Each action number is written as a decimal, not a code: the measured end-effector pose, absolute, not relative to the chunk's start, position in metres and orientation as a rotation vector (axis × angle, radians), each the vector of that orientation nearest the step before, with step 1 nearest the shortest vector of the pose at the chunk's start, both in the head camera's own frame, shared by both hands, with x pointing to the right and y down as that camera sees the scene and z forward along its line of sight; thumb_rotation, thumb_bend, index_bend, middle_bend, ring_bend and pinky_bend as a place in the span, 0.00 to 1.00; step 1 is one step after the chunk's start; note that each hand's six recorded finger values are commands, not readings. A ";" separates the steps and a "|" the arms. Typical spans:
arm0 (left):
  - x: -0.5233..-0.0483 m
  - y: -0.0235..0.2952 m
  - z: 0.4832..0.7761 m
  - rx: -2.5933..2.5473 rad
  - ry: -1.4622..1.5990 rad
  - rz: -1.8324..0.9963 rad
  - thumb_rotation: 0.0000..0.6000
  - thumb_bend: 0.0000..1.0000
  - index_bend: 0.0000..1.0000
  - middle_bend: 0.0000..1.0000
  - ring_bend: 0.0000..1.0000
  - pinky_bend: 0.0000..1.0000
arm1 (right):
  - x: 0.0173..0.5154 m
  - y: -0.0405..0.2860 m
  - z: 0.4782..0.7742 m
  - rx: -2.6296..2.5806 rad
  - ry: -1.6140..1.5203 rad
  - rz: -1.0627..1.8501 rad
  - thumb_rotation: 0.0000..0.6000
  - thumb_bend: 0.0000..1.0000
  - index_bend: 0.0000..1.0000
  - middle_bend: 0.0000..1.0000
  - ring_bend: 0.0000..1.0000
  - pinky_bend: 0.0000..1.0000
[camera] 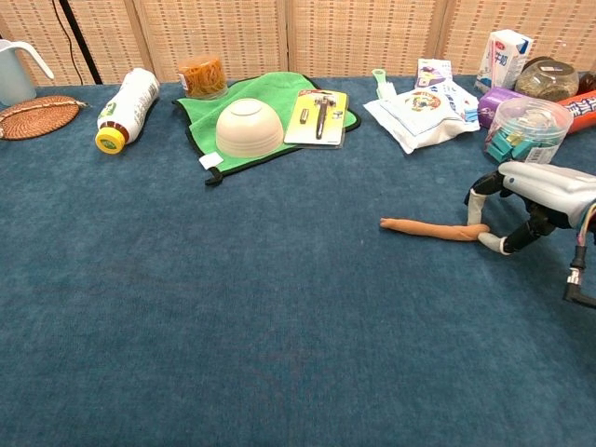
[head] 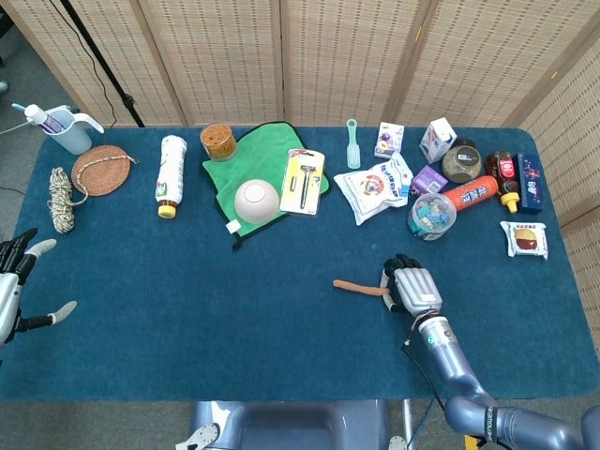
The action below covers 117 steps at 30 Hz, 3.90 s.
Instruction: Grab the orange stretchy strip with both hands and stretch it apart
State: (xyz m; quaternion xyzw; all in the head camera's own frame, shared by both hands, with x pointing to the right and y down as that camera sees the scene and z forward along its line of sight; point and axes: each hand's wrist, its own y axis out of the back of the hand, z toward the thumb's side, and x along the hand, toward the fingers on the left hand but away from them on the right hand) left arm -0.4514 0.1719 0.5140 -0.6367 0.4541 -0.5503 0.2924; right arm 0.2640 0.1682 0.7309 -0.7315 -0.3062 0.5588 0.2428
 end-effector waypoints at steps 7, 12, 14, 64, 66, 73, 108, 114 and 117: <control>-0.455 0.172 0.512 -1.687 1.219 -1.468 0.82 0.14 0.17 0.04 0.01 0.00 | 0.260 0.170 0.732 -2.006 -0.818 1.528 1.00 0.53 0.63 0.34 0.20 0.23; -0.454 0.171 0.512 -1.691 1.214 -1.461 0.82 0.14 0.17 0.04 0.01 0.00 | 0.259 0.170 0.730 -2.018 -0.836 1.520 1.00 0.54 0.67 0.38 0.24 0.25; -0.452 0.171 0.513 -1.696 1.206 -1.458 0.82 0.14 0.17 0.04 0.01 0.00 | 0.260 0.171 0.730 -2.025 -0.849 1.517 1.00 0.54 0.68 0.38 0.25 0.25; -0.203 0.148 0.589 -1.991 0.644 -0.873 0.84 0.14 0.38 0.06 0.02 0.00 | 0.213 0.172 0.649 -2.618 -1.199 1.205 1.00 0.54 0.69 0.39 0.26 0.24; -0.194 0.149 0.591 -1.996 0.642 -0.853 0.84 0.14 0.38 0.06 0.02 0.00 | 0.208 0.172 0.647 -2.645 -1.200 1.190 1.00 0.54 0.69 0.39 0.26 0.24; -0.169 0.152 0.599 -2.022 0.644 -0.807 0.84 0.14 0.38 0.06 0.02 0.00 | 0.198 0.168 0.643 -2.703 -1.211 1.161 1.00 0.54 0.68 0.39 0.26 0.23; -0.107 0.163 0.607 -2.089 0.782 -0.748 0.94 0.19 0.51 0.15 0.08 0.00 | 0.195 0.165 0.649 -2.726 -1.328 1.202 1.00 0.54 0.68 0.38 0.26 0.22; -0.104 0.162 0.609 -2.089 0.800 -0.759 0.97 0.19 0.51 0.15 0.08 0.00 | 0.198 0.164 0.648 -2.727 -1.341 1.200 1.00 0.54 0.68 0.38 0.26 0.22; -0.104 0.162 0.610 -2.087 0.802 -0.764 0.98 0.19 0.51 0.15 0.08 0.00 | 0.199 0.164 0.648 -2.729 -1.352 1.196 1.00 0.54 0.68 0.38 0.26 0.22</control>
